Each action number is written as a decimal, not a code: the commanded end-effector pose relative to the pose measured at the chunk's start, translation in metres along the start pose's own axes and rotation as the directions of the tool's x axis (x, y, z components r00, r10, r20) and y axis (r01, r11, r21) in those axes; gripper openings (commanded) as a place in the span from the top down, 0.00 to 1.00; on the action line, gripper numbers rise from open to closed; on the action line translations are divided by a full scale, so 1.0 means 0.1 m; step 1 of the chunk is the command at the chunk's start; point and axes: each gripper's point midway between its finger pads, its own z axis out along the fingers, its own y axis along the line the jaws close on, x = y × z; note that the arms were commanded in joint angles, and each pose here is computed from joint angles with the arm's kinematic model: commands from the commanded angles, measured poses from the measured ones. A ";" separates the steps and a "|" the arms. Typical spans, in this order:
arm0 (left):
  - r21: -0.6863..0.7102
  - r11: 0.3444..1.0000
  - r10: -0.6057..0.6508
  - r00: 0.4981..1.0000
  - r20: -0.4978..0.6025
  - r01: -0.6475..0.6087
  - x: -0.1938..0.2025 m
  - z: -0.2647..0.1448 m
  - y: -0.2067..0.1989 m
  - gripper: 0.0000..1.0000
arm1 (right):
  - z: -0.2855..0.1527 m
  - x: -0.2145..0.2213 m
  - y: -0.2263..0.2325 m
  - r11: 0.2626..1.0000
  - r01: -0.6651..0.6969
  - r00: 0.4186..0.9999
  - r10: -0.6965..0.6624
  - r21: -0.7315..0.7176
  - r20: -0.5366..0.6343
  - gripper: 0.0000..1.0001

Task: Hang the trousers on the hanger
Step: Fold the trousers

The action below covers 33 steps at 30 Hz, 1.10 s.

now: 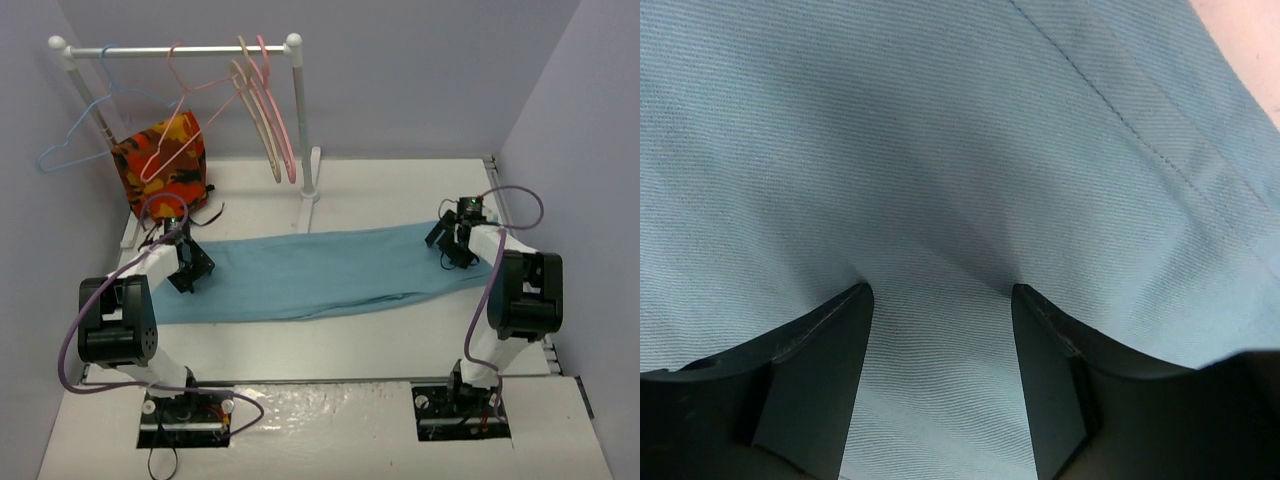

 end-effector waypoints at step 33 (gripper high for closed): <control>0.029 0.983 0.168 0.954 0.247 -0.180 -1.00 -0.57 0.74 0.09 | -1.19 0.13 0.66 0.904 0.185 0.980 -0.143 -0.385 0.135 0.00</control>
